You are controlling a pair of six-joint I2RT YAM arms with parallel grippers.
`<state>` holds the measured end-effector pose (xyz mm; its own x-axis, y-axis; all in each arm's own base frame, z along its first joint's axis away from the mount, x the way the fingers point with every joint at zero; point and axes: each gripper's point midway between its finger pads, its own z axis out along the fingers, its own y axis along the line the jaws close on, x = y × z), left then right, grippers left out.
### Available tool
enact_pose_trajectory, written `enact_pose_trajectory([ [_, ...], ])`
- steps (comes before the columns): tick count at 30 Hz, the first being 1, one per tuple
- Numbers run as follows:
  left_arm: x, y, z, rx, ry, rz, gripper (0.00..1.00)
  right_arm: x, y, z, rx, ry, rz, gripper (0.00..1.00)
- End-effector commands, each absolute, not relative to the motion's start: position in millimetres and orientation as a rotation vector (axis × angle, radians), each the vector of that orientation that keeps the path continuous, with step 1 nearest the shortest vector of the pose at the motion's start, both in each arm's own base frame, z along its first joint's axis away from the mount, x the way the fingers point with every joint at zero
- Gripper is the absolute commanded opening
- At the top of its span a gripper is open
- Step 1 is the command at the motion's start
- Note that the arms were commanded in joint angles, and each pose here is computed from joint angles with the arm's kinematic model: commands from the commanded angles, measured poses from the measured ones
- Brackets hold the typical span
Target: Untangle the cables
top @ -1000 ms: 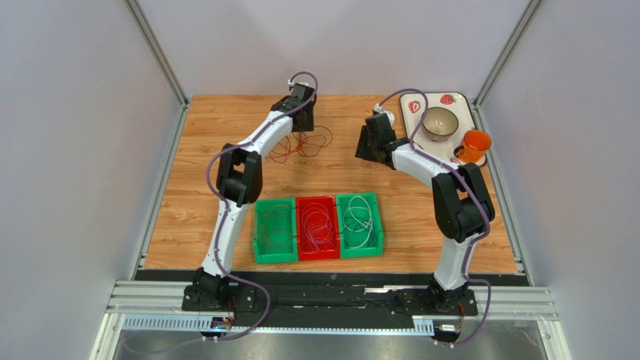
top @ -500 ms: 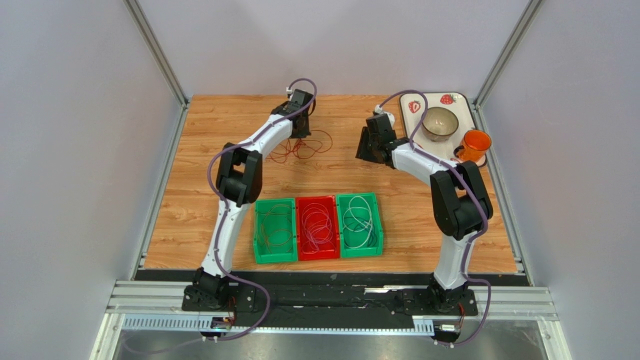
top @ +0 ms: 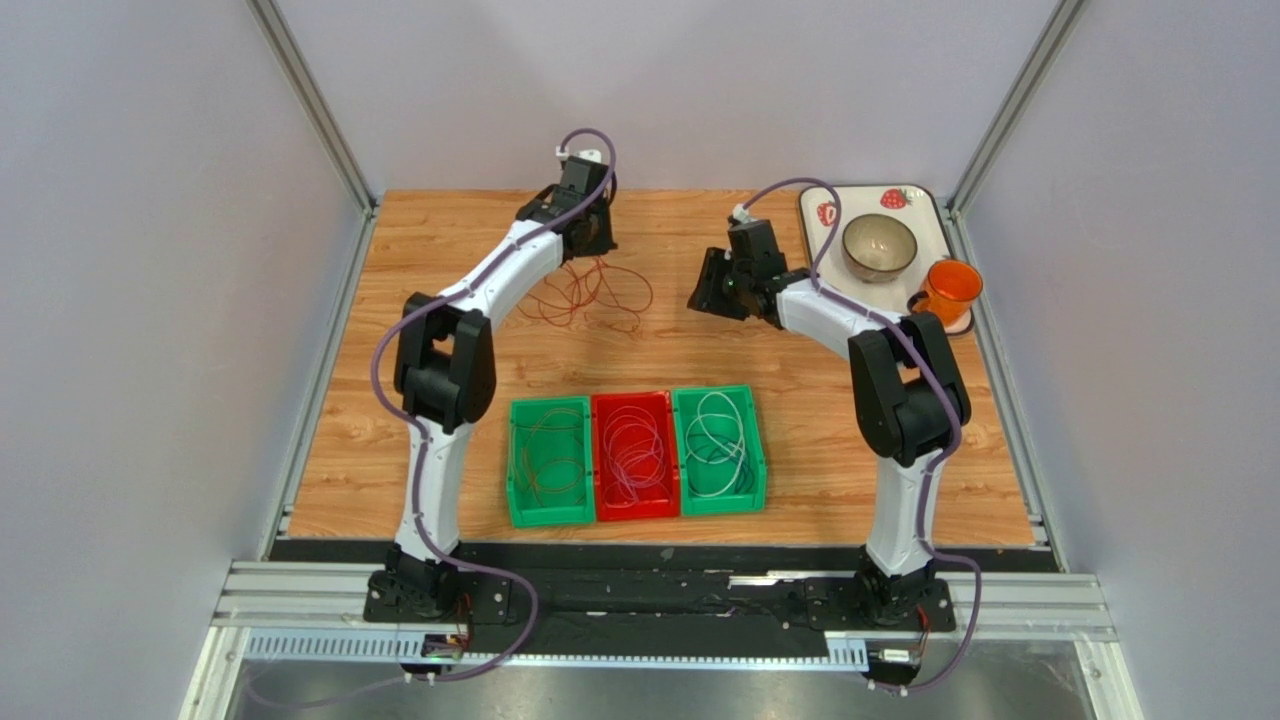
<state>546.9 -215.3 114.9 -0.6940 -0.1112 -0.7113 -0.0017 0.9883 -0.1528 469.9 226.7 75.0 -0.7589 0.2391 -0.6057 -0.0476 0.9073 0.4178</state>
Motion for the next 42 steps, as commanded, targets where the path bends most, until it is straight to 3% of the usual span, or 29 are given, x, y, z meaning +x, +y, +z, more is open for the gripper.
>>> enact_pose_trajectory([
  [1,544.0,-219.0,201.9,-0.091,2.17,-0.299,0.0,481.5,252.5,97.3,0.049,2.299,0.719,0.45],
  [4,535.6,-208.7,226.0,-0.079,2.135,-0.265,0.0,480.2,261.3,96.8,0.019,2.295,0.779,0.46],
  [9,527.1,-142.4,245.6,-0.183,2.099,0.025,0.0,481.1,263.2,94.4,0.02,2.315,0.779,0.46],
  [13,527.8,-72.8,206.1,-0.394,2.182,0.072,0.0,479.9,264.2,92.2,0.021,2.326,0.787,0.47],
  [19,542.2,-43.9,118.3,-0.532,2.348,-0.044,0.0,479.5,265.6,91.9,0.017,2.331,0.796,0.47],
  [26,549.8,-67.4,57.4,-0.523,2.503,-0.166,0.0,480.8,265.7,91.0,0.014,2.335,0.796,0.47],
  [37,534.6,-153.9,51.8,-0.359,2.534,-0.447,0.0,475.3,280.0,87.4,-0.039,2.355,0.883,0.55],
  [42,525.4,-216.0,77.6,-0.083,2.473,-0.619,0.0,476.8,283.3,79.2,-0.047,2.386,0.876,0.56],
])
